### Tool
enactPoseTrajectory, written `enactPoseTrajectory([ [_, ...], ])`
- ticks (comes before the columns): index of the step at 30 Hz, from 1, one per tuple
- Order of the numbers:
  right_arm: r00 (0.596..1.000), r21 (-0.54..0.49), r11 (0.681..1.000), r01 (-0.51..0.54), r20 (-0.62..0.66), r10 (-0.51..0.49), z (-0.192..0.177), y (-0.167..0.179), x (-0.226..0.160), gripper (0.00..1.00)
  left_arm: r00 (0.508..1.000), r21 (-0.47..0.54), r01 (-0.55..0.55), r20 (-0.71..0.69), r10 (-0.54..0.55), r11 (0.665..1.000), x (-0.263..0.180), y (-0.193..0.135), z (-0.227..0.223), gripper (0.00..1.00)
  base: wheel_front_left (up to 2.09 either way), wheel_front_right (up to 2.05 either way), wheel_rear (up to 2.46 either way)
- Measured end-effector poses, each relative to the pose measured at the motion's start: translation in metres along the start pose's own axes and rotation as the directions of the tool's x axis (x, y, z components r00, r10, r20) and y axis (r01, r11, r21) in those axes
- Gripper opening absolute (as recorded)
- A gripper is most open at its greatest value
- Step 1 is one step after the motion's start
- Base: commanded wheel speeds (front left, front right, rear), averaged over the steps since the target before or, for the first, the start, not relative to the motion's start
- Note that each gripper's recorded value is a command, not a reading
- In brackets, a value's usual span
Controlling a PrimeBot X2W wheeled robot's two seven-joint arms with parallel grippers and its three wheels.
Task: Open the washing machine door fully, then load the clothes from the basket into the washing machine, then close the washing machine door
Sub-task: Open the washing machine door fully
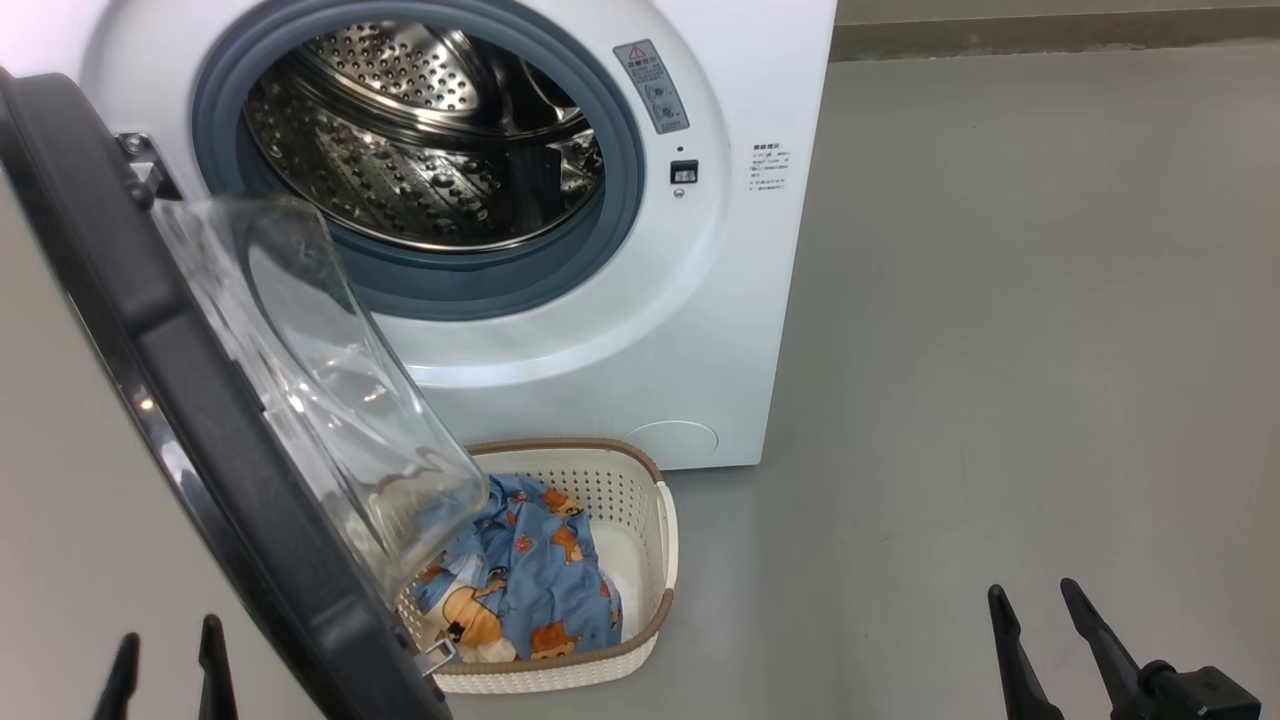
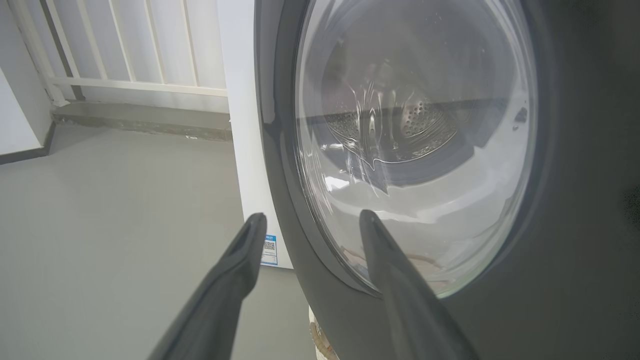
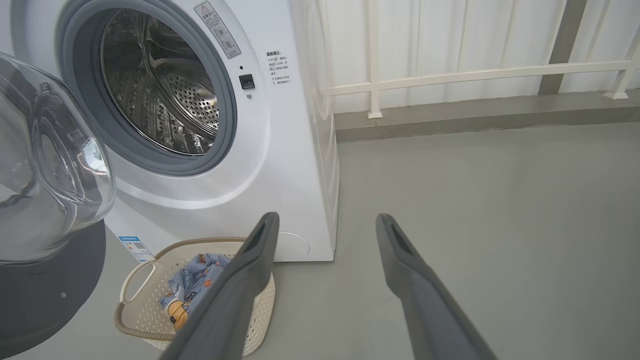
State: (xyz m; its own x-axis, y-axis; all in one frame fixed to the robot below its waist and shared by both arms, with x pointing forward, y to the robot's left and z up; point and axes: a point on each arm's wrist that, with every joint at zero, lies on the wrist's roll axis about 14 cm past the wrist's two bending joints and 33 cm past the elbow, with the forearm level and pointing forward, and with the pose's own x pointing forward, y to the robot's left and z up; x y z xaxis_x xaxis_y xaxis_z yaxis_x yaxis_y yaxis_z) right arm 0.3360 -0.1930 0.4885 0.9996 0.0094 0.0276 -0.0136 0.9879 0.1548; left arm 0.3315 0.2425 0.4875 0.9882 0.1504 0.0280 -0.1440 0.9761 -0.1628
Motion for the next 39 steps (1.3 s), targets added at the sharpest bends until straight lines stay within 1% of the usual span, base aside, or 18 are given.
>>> enactPoseTrajectory([
  [1,1.000,0.000,1.000,0.000,-0.001,0.000,0.000,0.000,0.000,1.00,1.000,-0.005,-0.001,-0.003,0.001,1.000,0.000,0.000,-0.001,0.26,0.00,0.00,0.00],
  [2,1.000,-0.001,1.000,0.001,-0.001,-0.001,0.000,0.000,0.000,1.00,1.000,-0.007,-0.001,-0.004,0.001,1.000,0.000,0.000,-0.001,0.00,0.00,0.00,0.00],
  [11,1.000,-0.006,1.000,-0.005,-0.006,0.005,-0.002,0.001,0.001,1.00,0.999,-0.019,-0.032,0.001,0.032,0.999,-0.003,0.010,0.000,0.00,0.00,0.00,0.00],
  [16,1.000,-0.007,1.000,-0.008,-0.008,0.008,-0.002,0.002,0.002,1.00,0.992,-0.035,-0.122,0.038,0.124,0.992,-0.004,0.035,0.011,0.00,0.00,0.00,0.00],
  [18,1.000,-0.007,1.000,-0.009,-0.008,0.009,-0.002,0.002,0.003,1.00,0.982,-0.042,-0.167,0.085,0.170,0.985,-0.002,0.046,0.026,0.00,0.00,0.00,0.00],
  [21,1.000,-0.007,1.000,-0.011,-0.008,0.011,-0.002,0.003,0.004,1.00,0.953,-0.053,-0.227,0.195,0.234,0.972,0.002,0.061,0.062,0.00,0.00,0.00,0.00],
  [23,1.000,-0.008,1.000,-0.014,-0.007,0.014,-0.002,0.003,0.004,1.00,0.921,-0.066,-0.253,0.289,0.262,0.965,0.002,0.066,0.093,0.00,0.00,0.00,0.00],
  [25,1.000,-0.008,1.000,-0.016,-0.006,0.016,-0.002,0.004,0.005,1.00,0.879,-0.082,-0.250,0.397,0.262,0.965,0.001,0.064,0.130,0.00,0.00,0.00,0.00],
  [29,1.000,-0.009,1.000,-0.023,-0.004,0.023,-0.001,0.006,0.006,1.00,0.761,-0.089,-0.171,0.620,0.188,0.981,-0.013,0.038,0.209,0.00,0.00,0.00,0.00],
  [31,1.000,-0.009,1.000,-0.027,-0.002,0.027,-0.001,0.007,0.006,1.00,0.703,-0.079,-0.091,0.700,0.121,0.993,-0.023,0.015,0.238,0.00,0.00,0.00,0.00],
  [33,0.999,-0.008,0.999,-0.033,-0.001,0.033,0.000,0.009,0.007,1.00,0.665,-0.062,0.032,0.746,0.025,0.998,-0.032,-0.018,0.256,0.00,0.00,0.00,0.00],
  [34,0.999,-0.008,0.999,-0.037,0.000,0.037,0.000,0.010,0.008,1.00,0.649,-0.046,0.105,0.760,-0.034,0.993,-0.037,-0.037,0.260,0.00,0.00,0.00,0.00],
  [35,0.999,-0.008,0.999,-0.040,0.000,0.040,0.000,0.011,0.008,1.00,0.635,-0.034,0.185,0.767,-0.093,0.982,-0.041,-0.058,0.263,0.00,0.00,0.00,0.00],
  [36,0.999,-0.008,0.999,-0.040,0.000,0.040,0.000,0.011,0.008,1.00,0.635,-0.034,0.185,0.767,-0.093,0.982,-0.041,-0.058,0.263,0.00,0.00,0.00,0.00],
  [37,0.999,-0.008,0.999,-0.042,0.001,0.042,0.000,0.012,0.008,1.00,0.624,-0.029,0.265,0.767,-0.149,0.964,-0.045,-0.079,0.264,0.00,0.00,0.00,0.00],
  [39,0.999,-0.008,0.999,-0.049,0.003,0.049,0.001,0.014,0.010,1.00,0.617,-0.014,0.405,0.742,-0.262,0.914,-0.053,-0.118,0.261,0.00,0.00,0.00,0.00],
])
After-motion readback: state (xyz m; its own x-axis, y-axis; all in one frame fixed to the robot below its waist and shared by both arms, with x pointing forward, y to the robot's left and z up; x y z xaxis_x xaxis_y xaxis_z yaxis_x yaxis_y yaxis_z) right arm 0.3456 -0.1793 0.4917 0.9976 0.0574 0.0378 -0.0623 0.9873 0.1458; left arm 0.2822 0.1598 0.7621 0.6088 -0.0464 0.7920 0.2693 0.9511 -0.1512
